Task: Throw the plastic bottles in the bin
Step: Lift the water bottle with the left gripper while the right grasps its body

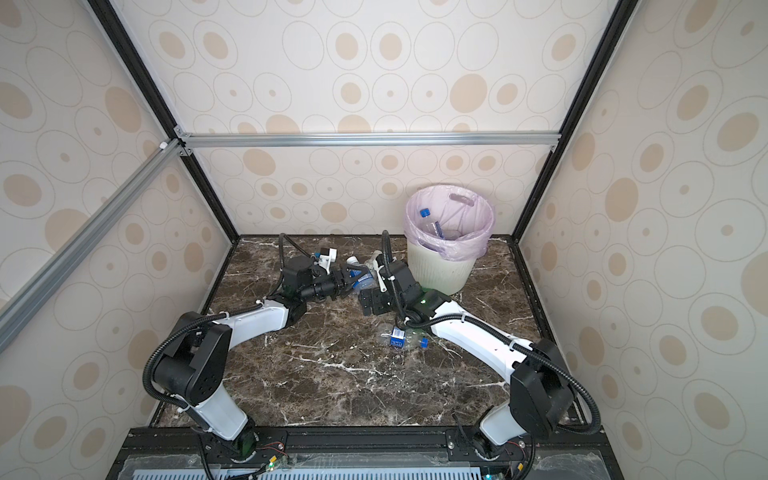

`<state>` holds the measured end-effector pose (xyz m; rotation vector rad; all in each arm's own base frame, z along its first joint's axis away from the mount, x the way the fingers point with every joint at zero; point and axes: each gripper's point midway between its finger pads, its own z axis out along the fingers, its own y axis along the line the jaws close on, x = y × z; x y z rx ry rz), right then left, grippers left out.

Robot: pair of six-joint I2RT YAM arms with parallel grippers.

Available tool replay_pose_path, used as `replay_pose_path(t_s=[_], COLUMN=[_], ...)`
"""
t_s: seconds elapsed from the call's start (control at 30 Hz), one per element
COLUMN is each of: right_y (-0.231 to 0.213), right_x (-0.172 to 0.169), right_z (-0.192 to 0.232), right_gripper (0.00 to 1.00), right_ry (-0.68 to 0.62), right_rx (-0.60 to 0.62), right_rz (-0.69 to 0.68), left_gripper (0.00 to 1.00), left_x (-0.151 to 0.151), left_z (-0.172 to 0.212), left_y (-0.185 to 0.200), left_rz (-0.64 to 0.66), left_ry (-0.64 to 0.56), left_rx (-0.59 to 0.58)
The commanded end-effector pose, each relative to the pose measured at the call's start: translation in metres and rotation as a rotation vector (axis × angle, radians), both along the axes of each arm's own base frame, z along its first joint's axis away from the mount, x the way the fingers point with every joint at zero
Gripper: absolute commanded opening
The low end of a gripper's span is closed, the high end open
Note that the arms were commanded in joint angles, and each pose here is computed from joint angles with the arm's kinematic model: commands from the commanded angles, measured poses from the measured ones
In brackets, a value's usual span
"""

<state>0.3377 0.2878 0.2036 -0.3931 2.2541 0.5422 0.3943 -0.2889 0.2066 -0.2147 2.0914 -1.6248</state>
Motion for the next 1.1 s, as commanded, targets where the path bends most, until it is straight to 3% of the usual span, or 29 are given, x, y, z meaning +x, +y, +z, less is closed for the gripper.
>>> replay_pose_path(t_s=[0.0, 0.6, 0.73, 1.07], right_y=[0.006, 0.006, 0.005, -0.009], right_x=[-0.002, -0.005, -0.006, -0.005], right_z=[-0.01, -0.013, -0.01, 0.007], right_gripper=[0.9, 0.57, 0.54, 0.51], right_ry=[0.029, 0.04, 0.036, -0.019], right_rx=[0.017, 0.025, 0.027, 0.027], right_rz=[0.017, 0.024, 0.022, -0.032], left_gripper=[0.68, 0.76, 0.79, 0.98], left_x=[-0.008, -0.014, -0.015, -0.013], left_z=[0.026, 0.039, 0.037, 0.057], left_y=[-0.005, -0.005, -0.005, -0.004], left_rz=[-0.033, -0.024, -0.021, -0.02], left_ry=[-0.082, -0.108, -0.101, -0.146], left_rx=[-0.046, -0.061, -0.055, -0.036])
